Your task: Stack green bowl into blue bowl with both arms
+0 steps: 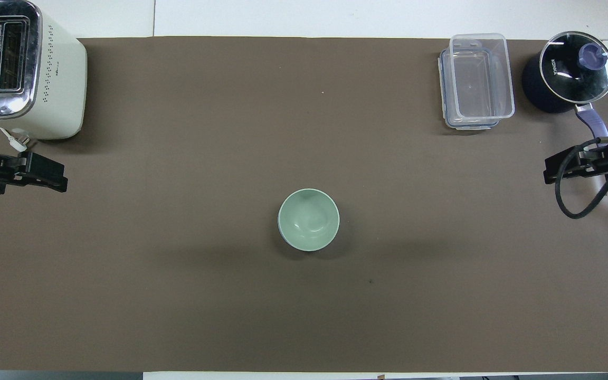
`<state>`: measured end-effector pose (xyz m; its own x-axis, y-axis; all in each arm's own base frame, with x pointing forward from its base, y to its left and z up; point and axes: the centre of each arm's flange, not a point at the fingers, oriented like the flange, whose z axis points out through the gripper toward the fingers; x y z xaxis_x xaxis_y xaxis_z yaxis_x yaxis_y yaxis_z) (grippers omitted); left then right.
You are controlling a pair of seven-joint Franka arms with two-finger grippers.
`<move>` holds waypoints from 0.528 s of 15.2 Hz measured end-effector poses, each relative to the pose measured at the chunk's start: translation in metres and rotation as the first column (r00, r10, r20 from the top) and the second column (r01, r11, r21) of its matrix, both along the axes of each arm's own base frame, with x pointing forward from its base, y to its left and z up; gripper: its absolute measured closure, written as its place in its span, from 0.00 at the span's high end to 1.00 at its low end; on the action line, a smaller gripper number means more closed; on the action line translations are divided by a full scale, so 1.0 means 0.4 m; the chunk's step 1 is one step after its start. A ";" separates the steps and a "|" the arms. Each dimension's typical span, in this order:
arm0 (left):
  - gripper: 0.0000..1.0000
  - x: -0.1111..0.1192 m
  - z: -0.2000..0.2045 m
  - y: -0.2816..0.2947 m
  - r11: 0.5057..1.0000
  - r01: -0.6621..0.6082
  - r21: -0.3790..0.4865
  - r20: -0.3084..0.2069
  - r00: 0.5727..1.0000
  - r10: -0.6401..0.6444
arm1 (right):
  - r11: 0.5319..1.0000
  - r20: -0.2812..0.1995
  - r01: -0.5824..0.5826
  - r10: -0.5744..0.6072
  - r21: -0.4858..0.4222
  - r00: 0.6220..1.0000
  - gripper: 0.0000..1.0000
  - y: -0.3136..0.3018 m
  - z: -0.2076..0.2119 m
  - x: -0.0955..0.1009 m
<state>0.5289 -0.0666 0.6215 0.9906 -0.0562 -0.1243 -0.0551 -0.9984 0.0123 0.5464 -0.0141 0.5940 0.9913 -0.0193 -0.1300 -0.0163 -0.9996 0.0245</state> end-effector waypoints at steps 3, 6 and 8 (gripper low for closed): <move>1.00 0.000 0.000 0.000 1.000 0.000 0.000 0.000 1.000 0.000 | 1.000 0.001 0.008 -0.008 0.000 1.000 1.00 -0.011 0.001 0.000; 1.00 0.000 0.000 0.000 1.000 0.000 0.000 0.000 1.000 0.000 | 1.000 0.017 0.008 -0.008 0.000 1.000 1.00 -0.011 0.020 0.001; 1.00 0.000 0.000 0.000 1.000 0.000 0.000 0.000 1.000 0.000 | 1.000 0.023 0.008 -0.008 0.000 1.000 1.00 -0.012 0.028 0.000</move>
<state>0.5288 -0.0666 0.6215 0.9907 -0.0562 -0.1243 -0.0551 -0.9984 0.0123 0.5465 -0.0188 0.6050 0.9939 -0.0277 -0.1069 -0.0253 -0.9994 0.0243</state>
